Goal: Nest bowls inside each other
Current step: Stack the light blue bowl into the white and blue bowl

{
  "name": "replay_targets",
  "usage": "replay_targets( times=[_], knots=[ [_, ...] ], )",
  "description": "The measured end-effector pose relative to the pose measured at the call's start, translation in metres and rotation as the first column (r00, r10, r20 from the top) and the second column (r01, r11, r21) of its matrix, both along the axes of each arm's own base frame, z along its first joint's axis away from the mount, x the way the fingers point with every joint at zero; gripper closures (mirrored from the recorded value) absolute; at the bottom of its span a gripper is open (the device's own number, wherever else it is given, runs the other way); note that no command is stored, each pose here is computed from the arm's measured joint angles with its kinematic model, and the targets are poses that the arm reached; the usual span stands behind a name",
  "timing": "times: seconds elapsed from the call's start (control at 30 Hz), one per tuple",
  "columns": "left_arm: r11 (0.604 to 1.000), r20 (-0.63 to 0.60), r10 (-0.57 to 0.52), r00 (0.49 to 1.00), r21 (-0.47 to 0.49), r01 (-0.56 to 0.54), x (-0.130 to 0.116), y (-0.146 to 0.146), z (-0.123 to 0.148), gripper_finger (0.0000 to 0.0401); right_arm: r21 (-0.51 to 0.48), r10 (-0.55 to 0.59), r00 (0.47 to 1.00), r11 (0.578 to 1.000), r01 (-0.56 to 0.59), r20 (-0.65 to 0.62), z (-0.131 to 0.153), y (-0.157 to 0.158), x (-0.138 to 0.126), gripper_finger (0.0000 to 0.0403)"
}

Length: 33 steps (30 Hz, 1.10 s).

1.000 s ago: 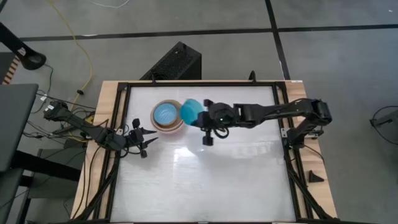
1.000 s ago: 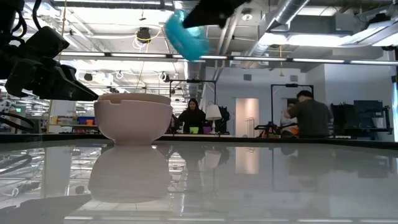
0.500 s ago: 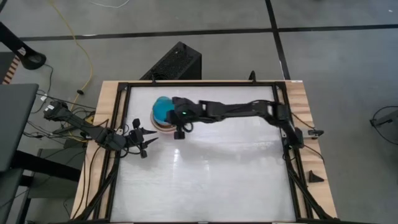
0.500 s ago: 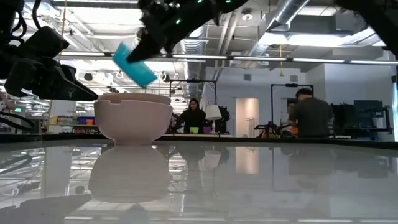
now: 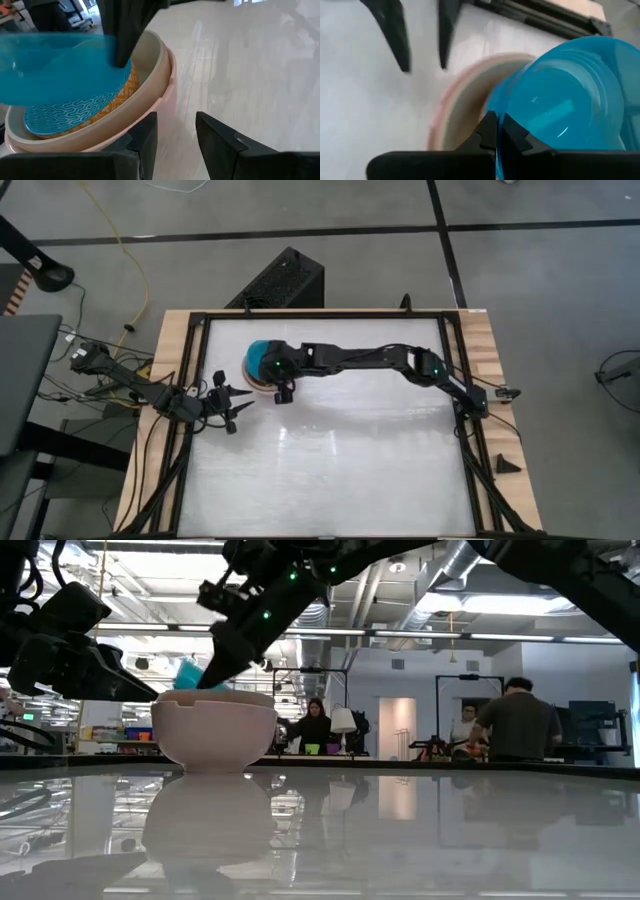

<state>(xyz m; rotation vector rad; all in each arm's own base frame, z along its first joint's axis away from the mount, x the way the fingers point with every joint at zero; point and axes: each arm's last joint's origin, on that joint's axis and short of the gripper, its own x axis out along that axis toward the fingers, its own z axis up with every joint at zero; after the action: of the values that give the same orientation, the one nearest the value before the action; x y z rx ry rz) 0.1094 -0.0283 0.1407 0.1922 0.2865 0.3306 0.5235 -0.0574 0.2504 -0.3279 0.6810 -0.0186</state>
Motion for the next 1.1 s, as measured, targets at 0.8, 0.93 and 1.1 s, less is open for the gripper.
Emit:
replay_targets(
  times=[0.8,0.93,1.1],
  knots=[
    [1.0,-0.002,0.001,1.0,0.001,-0.001,0.0,0.0,0.0,0.0276,-0.033,-0.034,0.989,0.999,0.029,-0.146,-0.007,-0.007,-0.012,0.037],
    [1.0,-0.002,0.001,1.0,0.001,-0.001,0.0,0.0,0.0,0.0276,-0.032,-0.034,0.989,0.999,0.03,-0.145,-0.007,-0.007,-0.011,0.0352],
    [1.0,-0.002,0.001,1.0,0.001,-0.001,0.0,0.0,0.0,0.0276,-0.03,-0.036,0.99,0.999,0.032,-0.137,-0.007,-0.007,-0.011,0.0338]
  ],
)
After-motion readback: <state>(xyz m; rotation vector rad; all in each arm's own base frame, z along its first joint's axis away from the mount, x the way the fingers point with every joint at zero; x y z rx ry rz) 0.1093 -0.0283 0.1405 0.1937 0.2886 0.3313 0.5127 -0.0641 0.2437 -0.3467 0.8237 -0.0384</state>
